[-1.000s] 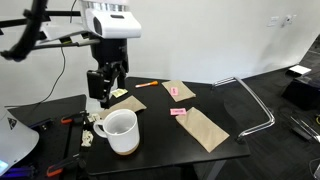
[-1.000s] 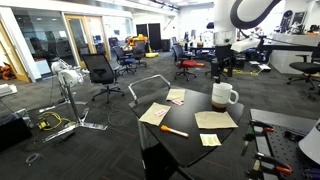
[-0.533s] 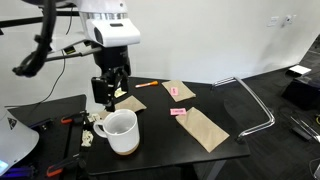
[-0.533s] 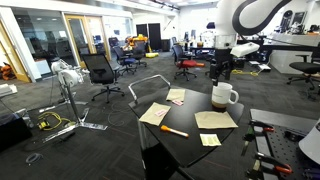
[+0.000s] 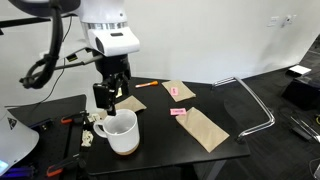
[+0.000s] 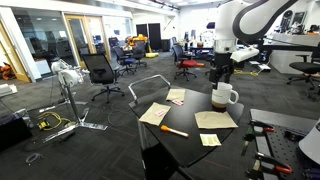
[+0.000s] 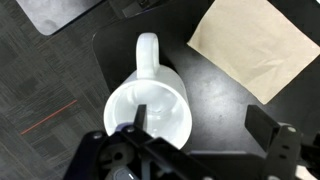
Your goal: Move the mug to the left
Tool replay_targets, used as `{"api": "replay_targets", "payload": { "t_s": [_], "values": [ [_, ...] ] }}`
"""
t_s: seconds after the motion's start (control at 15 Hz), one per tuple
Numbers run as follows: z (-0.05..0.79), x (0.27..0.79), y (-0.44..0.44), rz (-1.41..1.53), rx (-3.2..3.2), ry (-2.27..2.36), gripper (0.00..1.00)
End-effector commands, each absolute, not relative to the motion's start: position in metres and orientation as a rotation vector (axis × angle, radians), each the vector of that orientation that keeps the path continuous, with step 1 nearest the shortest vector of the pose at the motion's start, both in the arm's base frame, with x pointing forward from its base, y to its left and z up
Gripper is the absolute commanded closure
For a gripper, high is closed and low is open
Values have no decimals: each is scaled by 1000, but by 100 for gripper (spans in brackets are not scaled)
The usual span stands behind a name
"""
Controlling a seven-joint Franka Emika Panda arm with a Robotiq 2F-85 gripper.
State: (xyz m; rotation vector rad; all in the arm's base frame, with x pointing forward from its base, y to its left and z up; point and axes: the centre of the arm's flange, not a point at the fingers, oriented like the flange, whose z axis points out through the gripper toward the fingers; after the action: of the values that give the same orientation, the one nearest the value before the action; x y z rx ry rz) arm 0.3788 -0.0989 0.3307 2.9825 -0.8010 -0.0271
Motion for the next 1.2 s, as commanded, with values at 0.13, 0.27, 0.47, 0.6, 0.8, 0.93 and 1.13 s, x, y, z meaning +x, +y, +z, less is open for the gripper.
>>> {"api": "replay_targets", "payload": {
  "t_s": [0.13, 0.27, 0.47, 0.6, 0.8, 0.93, 1.13],
  "values": [
    [314, 381, -100, -6, 2980, -817, 0],
    [309, 383, -100, 4, 2979, -819, 0],
    [300, 386, -101, 14, 2978, -826, 0],
    [293, 387, -103, 21, 2978, -832, 0],
    [284, 390, -105, 39, 2981, -837, 0],
    [278, 391, -107, 41, 2982, -838, 0],
    [273, 392, -109, 59, 2976, -845, 25]
  ]
}}
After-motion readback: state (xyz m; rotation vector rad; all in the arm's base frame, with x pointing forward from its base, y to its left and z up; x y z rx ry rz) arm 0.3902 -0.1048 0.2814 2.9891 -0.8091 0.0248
